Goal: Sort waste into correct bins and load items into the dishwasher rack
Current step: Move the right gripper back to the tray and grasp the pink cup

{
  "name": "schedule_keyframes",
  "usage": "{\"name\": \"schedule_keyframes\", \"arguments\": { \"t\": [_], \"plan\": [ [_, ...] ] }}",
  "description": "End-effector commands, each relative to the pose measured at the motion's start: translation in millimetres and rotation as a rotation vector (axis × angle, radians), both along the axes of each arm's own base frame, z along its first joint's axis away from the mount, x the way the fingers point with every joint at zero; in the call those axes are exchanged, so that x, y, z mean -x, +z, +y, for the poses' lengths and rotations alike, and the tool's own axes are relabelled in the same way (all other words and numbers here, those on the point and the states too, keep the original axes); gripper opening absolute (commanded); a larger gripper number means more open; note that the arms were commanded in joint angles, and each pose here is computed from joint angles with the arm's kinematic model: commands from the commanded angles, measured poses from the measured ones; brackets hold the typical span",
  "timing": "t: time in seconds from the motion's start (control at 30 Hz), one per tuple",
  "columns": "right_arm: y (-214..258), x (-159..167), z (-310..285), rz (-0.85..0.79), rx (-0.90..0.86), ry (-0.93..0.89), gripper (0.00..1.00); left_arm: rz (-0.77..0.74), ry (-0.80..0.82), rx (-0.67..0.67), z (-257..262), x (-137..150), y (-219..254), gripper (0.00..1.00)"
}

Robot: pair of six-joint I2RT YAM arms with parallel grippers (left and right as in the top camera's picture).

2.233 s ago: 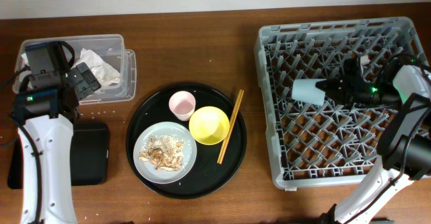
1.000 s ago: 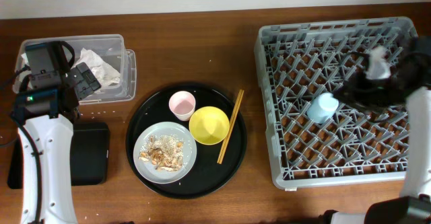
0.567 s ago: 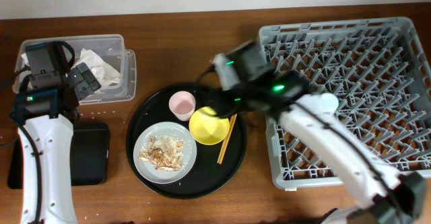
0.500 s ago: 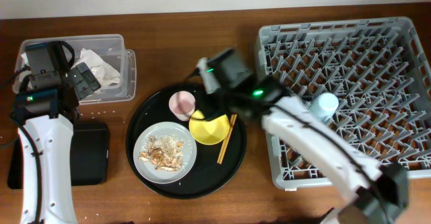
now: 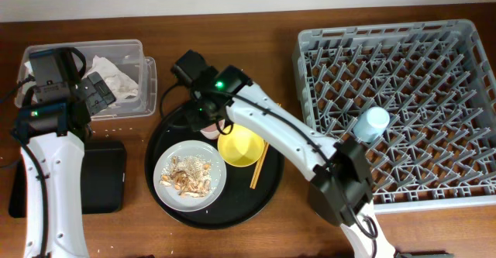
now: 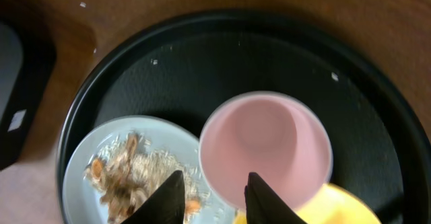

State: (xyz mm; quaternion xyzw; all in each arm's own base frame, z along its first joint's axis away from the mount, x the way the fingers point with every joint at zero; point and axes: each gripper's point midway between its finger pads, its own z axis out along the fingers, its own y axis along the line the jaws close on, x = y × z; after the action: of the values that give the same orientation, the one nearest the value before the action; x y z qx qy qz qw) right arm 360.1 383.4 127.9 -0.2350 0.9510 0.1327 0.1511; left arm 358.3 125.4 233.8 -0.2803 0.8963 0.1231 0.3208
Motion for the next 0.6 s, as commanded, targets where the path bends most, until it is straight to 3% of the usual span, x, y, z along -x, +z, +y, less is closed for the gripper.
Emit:
{"name": "schedule_keyframes", "arguments": {
  "t": [0.0,0.5,0.57],
  "plan": [
    [-3.2,-5.1,17.7,-0.087,0.018,0.017,0.32,-0.001,0.01,-0.011,4.3,0.4,1.9,0.99],
    [-64.4,-10.4,12.3,-0.082,0.16,-0.03,0.32,-0.001,0.01,-0.011,4.3,0.4,1.9,0.99],
    [-63.4,-8.8,16.6,-0.088,0.152,-0.023,0.28,-0.001,0.01,-0.011,4.3,0.4,1.9,0.99]
  ]
}}
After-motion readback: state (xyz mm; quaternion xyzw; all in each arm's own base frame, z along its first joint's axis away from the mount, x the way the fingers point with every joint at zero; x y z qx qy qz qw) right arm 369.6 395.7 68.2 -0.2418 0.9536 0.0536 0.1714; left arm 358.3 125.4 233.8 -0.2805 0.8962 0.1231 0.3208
